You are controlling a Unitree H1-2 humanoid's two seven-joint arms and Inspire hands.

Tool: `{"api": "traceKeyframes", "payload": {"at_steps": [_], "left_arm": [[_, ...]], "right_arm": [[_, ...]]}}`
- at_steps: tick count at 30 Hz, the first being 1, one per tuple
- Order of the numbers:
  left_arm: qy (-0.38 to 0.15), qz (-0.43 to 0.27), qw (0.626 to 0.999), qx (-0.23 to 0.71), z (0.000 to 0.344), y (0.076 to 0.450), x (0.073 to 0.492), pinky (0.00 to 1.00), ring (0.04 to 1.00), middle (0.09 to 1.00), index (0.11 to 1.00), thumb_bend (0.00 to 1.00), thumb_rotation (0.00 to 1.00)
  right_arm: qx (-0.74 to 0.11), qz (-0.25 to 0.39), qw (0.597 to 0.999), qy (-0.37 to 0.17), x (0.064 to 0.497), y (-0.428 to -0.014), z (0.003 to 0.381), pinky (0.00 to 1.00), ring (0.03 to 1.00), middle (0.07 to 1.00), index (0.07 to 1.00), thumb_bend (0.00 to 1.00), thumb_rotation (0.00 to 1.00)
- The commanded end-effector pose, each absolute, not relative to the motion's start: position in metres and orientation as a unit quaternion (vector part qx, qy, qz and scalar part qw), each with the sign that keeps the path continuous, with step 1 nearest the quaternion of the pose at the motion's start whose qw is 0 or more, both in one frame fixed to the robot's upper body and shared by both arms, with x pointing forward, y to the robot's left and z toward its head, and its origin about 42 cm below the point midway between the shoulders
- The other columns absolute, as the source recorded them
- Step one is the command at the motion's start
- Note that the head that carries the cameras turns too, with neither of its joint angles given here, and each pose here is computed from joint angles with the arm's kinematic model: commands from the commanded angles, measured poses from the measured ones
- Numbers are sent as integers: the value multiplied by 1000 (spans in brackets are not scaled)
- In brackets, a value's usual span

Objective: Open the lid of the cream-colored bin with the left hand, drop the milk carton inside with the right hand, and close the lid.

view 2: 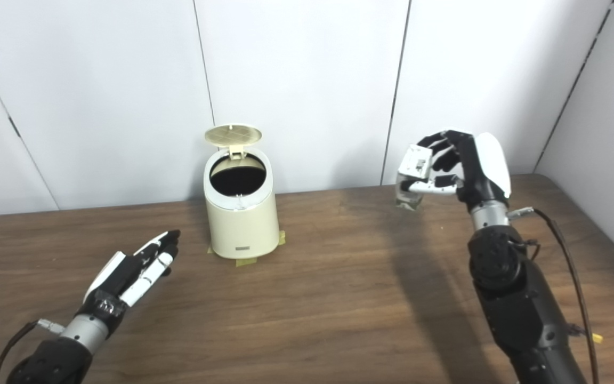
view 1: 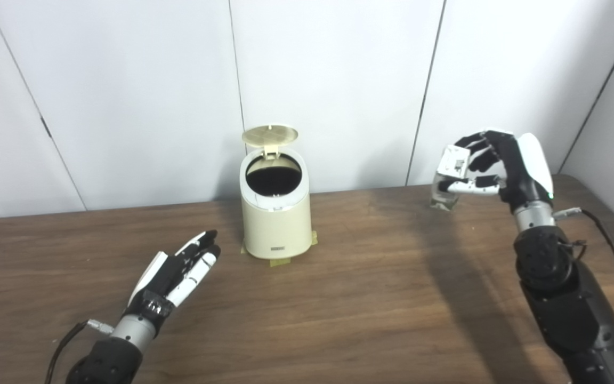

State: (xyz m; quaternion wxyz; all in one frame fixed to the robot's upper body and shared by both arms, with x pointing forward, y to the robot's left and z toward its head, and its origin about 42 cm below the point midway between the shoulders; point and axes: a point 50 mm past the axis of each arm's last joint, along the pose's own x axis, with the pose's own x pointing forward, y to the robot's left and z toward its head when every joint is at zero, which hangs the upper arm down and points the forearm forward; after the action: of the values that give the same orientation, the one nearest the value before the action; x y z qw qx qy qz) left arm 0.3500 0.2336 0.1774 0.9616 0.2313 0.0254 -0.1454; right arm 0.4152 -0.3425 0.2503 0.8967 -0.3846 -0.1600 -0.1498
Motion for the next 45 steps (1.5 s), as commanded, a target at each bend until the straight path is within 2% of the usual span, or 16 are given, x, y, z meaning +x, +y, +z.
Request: {"api": "traceKeyframes", "payload": {"at_steps": [1, 11, 22, 29, 38, 45], "left_arm": [[-24, -136, 962, 237, 197, 230, 357, 860, 928, 948, 946, 512, 873], [-21, -137, 963, 231, 192, 224, 354, 863, 933, 953, 953, 510, 885], [-22, -135, 964, 229, 189, 219, 355, 876, 937, 954, 953, 524, 887], [-25, -137, 964, 228, 186, 216, 356, 845, 915, 941, 957, 524, 912], [-24, -137, 967, 216, 184, 212, 354, 853, 922, 946, 961, 523, 891], [-25, -138, 967, 214, 184, 210, 353, 841, 923, 951, 963, 512, 880]], "right_arm": [[-379, -155, 882, -232, 422, -330, 293, 414, 418, 493, 497, 520, 0], [-351, -106, 881, -299, 417, -265, 329, 360, 390, 489, 516, 517, 0], [-290, -53, 892, -343, 418, -201, 354, 366, 390, 498, 513, 516, 0], [-273, -22, 892, -360, 420, -175, 362, 348, 391, 499, 511, 516, 0], [-269, 2, 887, -376, 426, -143, 362, 334, 388, 495, 521, 515, 0], [-259, 22, 893, -367, 430, -125, 359, 356, 391, 494, 521, 516, 0]]}}
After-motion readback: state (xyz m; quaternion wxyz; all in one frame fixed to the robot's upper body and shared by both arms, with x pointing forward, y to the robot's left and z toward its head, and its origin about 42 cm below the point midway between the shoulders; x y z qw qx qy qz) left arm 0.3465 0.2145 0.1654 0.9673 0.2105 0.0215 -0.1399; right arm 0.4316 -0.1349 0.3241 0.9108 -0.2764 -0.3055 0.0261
